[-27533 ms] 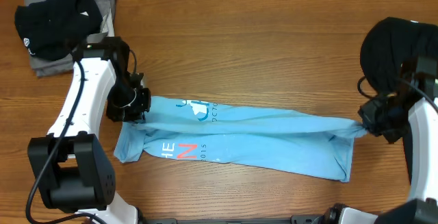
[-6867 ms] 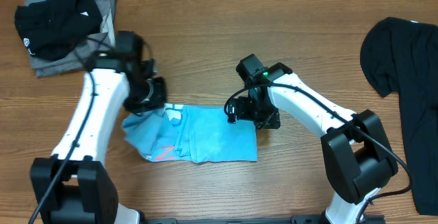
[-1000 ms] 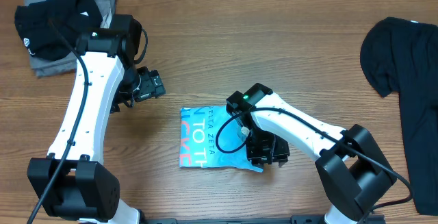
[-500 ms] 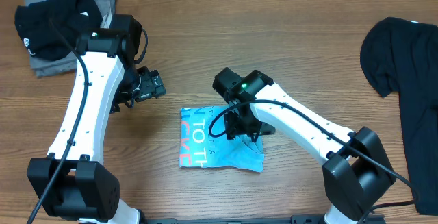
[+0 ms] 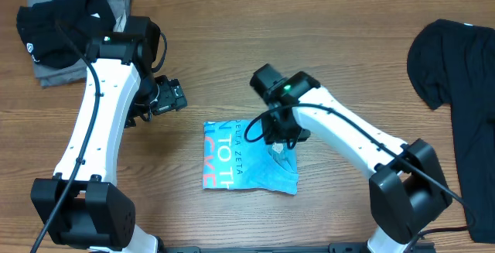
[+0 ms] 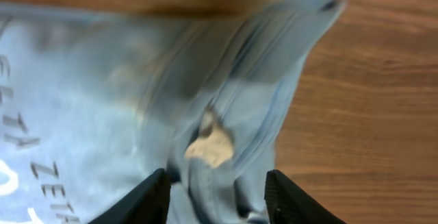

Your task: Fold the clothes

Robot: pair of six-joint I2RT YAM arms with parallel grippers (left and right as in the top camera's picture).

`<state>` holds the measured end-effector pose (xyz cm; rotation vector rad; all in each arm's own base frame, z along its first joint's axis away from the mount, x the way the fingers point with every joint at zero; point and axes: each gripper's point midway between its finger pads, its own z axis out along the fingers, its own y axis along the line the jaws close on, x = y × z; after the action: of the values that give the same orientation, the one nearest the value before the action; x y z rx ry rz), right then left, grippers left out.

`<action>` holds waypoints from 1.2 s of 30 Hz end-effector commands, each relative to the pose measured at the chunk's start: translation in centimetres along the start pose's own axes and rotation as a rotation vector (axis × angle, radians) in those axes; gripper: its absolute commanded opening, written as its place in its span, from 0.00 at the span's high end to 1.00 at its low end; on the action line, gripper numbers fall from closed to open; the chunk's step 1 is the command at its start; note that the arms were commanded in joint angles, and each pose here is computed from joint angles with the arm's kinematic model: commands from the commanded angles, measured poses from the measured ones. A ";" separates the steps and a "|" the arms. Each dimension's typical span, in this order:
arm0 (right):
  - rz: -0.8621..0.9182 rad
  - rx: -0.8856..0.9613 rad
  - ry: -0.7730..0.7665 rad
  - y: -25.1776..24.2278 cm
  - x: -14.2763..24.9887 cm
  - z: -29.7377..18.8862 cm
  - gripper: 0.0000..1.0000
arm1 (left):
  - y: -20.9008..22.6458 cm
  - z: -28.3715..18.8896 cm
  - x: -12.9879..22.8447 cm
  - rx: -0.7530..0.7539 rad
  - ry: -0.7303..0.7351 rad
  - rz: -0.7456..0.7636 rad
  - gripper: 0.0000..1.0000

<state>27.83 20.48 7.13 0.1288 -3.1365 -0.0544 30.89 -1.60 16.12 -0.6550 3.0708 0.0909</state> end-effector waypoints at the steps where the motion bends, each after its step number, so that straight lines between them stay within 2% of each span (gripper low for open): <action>1: 0.043 -0.048 0.027 -0.7 -0.3 0.7 0.52 | 0.1 -0.3 0.1 0.006 -0.004 -0.016 0.00; 12: 0.052 -0.136 0.042 0.2 0.2 3.1 0.52 | 0.0 -0.3 0.0 0.010 -0.010 -0.016 0.00; 36: 0.073 -0.158 0.021 0.4 0.2 4.7 0.56 | 0.0 -0.3 0.0 0.010 -0.010 -0.001 0.00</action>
<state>28.44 21.24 3.38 0.0273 -3.1184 -0.3108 30.99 -1.60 16.12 -0.6532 3.0670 0.0894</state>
